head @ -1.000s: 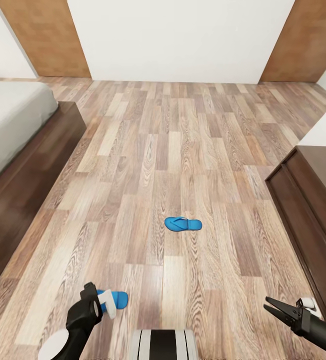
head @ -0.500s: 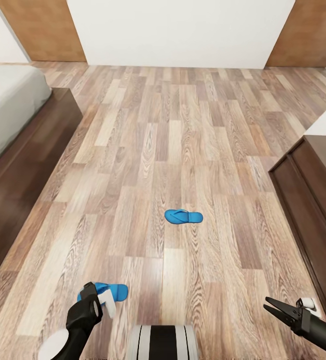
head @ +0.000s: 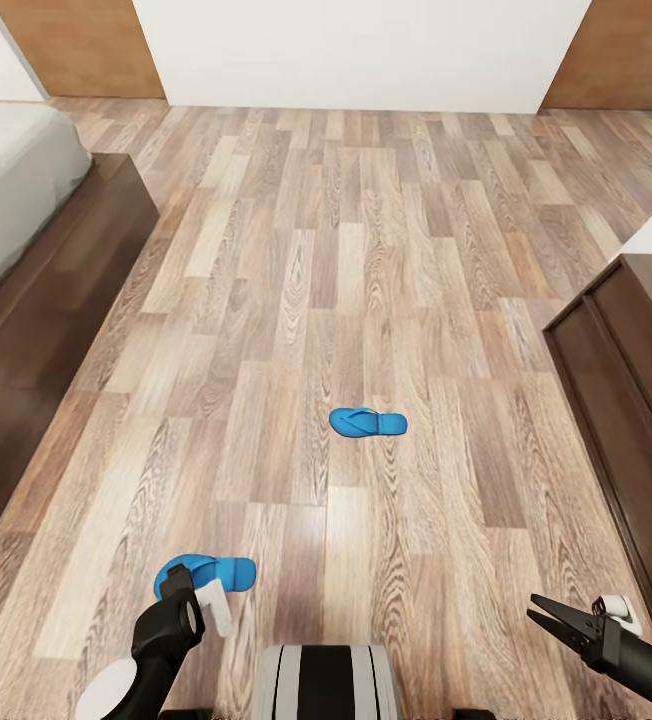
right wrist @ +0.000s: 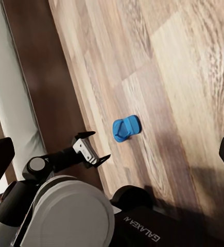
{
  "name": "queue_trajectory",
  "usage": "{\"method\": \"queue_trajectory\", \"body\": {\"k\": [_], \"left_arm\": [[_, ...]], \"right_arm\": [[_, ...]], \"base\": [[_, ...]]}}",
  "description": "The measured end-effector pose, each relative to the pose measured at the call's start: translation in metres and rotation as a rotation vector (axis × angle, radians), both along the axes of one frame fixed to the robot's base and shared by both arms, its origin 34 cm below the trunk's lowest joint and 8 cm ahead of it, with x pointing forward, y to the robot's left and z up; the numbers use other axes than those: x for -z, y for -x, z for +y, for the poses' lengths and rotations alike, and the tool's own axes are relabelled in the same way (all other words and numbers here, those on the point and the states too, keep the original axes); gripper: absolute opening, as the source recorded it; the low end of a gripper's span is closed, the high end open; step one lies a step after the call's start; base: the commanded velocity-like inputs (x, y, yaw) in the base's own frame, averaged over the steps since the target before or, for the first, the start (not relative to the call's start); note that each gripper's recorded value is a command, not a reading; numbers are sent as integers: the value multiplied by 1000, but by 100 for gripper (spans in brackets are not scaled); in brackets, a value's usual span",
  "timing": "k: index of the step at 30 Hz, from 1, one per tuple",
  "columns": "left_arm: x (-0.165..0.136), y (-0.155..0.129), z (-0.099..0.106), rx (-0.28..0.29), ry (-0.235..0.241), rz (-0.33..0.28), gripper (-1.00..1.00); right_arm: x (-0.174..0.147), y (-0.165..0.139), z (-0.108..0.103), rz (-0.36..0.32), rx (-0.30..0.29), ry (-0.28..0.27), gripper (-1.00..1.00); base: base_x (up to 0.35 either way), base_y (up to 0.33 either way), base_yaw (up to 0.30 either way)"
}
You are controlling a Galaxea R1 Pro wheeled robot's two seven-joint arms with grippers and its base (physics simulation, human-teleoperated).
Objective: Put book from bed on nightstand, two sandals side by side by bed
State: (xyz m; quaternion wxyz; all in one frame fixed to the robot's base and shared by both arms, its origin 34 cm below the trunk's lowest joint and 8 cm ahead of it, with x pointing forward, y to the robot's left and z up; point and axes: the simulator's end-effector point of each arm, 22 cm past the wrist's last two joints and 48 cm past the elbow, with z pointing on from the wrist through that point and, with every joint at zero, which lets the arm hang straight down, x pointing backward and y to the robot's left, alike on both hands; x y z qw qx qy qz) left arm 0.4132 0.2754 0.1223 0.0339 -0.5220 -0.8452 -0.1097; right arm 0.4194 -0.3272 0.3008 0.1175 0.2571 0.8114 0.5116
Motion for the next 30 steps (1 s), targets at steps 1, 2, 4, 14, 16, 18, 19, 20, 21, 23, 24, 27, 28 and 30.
{"method": "queue_trajectory", "body": {"k": [1,2,4,14,16,18,19,20,21,23,24,27,28,30], "left_arm": [[1,2,0,0,0,4,100],[3,3,0,0,0,8,100],[3,3,0,0,-1,8,100],[3,3,0,1,-1,9,100],[3,3,0,1,-2,8,100],[3,3,1,1,-3,8,100],[3,3,1,1,-3,8,100],[3,3,1,1,-3,8,100],[3,3,1,1,-3,8,100],[3,3,1,2,-3,8,100],[3,3,1,2,-3,8,100],[3,3,1,2,-3,7,100],[3,3,1,2,-3,7,100],[3,3,1,2,-3,7,100]], "right_arm": [[1,1,0,4,0,0,100],[3,1,0,8,0,0,100],[3,1,0,7,0,0,100],[3,2,0,8,0,0,100],[3,1,0,7,1,0,100],[3,1,0,7,0,0,100],[3,1,0,8,0,0,100],[3,1,0,7,0,0,100],[3,1,0,7,0,0,100],[3,1,0,7,0,0,100],[3,1,0,7,0,0,100],[3,1,0,7,0,0,100],[3,1,0,7,0,0,100],[3,1,0,7,1,0,100]], "base": [[0,0,0],[0,0,0],[0,0,0],[0,0,0],[0,0,0],[0,0,0],[0,0,0],[0,0,0],[0,0,0],[0,0,0],[6,0,0],[91,0,0],[198,0,0],[239,0,0]]}}
